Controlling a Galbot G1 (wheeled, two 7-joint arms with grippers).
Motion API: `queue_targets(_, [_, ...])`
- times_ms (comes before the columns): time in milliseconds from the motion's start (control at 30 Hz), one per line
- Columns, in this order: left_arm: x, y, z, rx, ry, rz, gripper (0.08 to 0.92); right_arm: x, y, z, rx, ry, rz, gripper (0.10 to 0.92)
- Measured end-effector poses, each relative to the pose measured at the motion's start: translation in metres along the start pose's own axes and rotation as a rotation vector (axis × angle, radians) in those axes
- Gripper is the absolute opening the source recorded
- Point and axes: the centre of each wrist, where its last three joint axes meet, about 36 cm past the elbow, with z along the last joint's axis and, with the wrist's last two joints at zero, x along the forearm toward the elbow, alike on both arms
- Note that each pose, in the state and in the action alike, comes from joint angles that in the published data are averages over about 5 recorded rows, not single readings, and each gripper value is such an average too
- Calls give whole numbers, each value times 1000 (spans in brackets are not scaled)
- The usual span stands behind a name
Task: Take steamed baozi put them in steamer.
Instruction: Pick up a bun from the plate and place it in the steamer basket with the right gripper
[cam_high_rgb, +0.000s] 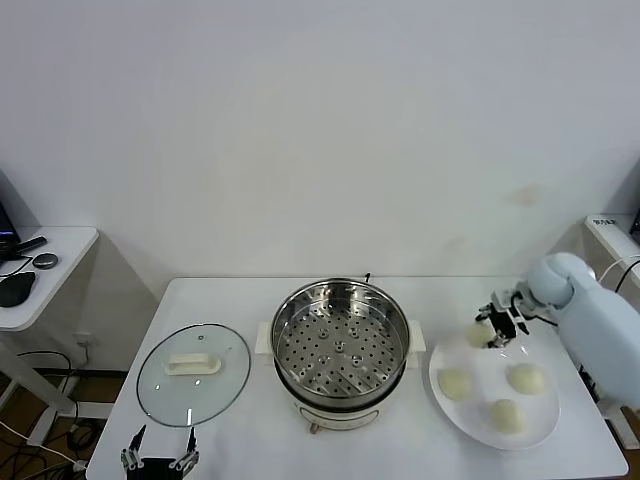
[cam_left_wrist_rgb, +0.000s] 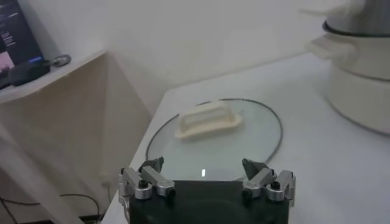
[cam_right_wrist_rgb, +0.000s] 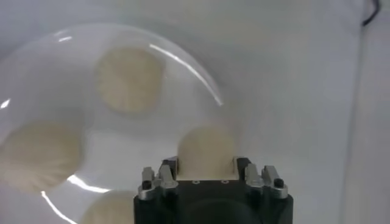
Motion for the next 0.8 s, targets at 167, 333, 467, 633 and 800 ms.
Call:
queue_targets(167, [-2,-1,-6,8,-23,-4,823,39,-38,-28,59,-73,45,567])
queue_targets(333, [-5,0,-10,6,-44,-14,823,72,-81,-68,183,-179,64,568])
queue_targets(467, [-6,2,-11,9,-53,-25,823,91,-115,-111,347,-247,63,568])
queue_targets(633, [-5,5,-10,15,-50,-37,823,107,-146,-178,610,-279,55,568])
queue_targets(800, [-5,7,-9,22,-43,-47,823,104,-157,-241,861,-259,30,572])
